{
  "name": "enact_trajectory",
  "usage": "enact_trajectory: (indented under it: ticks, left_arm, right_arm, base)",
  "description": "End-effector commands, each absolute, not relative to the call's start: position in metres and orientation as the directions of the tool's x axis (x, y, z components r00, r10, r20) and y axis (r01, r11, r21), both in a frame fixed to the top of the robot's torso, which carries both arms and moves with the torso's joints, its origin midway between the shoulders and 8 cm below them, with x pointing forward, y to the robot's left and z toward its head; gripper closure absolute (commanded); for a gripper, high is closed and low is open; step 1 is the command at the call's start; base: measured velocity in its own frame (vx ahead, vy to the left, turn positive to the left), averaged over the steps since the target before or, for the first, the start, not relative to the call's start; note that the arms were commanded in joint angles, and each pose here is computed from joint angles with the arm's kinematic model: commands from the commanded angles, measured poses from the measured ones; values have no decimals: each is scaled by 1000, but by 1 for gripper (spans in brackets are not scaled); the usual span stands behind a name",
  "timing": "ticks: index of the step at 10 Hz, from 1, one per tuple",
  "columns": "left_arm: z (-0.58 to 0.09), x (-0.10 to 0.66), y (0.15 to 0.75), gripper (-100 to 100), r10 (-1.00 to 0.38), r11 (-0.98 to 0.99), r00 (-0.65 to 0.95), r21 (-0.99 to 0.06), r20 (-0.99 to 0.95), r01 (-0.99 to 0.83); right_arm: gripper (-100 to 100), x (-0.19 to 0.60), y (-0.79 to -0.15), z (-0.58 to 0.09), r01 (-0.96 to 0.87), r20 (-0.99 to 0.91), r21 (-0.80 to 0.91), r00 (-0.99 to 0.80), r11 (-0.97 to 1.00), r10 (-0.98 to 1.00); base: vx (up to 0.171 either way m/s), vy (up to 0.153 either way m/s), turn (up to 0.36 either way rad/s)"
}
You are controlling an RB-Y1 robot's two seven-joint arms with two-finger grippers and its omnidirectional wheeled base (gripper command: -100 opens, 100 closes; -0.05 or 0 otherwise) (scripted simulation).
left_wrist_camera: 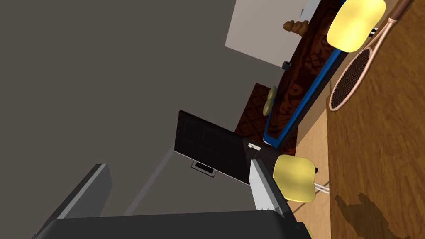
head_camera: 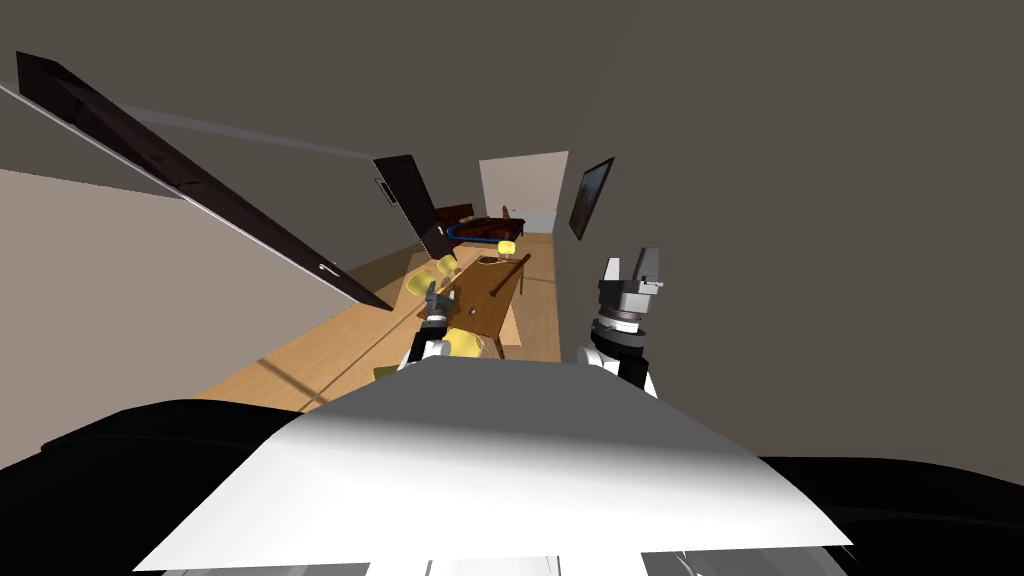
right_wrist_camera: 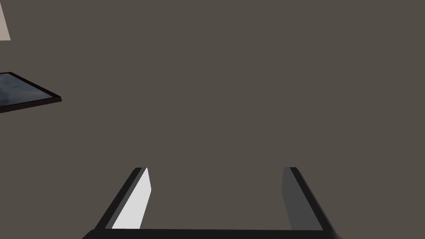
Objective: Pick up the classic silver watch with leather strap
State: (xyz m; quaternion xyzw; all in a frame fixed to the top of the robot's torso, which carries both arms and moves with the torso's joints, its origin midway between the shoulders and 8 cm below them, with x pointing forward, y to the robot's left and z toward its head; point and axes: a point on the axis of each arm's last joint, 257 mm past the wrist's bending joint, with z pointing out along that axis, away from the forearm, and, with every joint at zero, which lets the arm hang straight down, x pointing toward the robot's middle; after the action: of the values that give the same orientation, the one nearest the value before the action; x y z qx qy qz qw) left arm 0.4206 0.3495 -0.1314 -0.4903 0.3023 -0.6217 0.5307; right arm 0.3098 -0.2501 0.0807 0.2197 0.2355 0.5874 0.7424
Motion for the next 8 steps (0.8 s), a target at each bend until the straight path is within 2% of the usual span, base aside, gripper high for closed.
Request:
enact_trajectory:
  ticks: [1, 8]
  left_arm:
    - [-155, 417, 364, -100, -938, -309, 52, -895, 343, 322]
    - [-230, 403, 417, -100, -841, -494, 134, -845, 524, 206]
  right_arm:
    - [0, 310, -250, 81, -769, -92, 603, 199, 213, 976]
    - [0, 310, -250, 81, -769, -92, 603, 199, 213, 976]
  base:
    - [-18, -29, -37]
    - [-17, -38, -36]
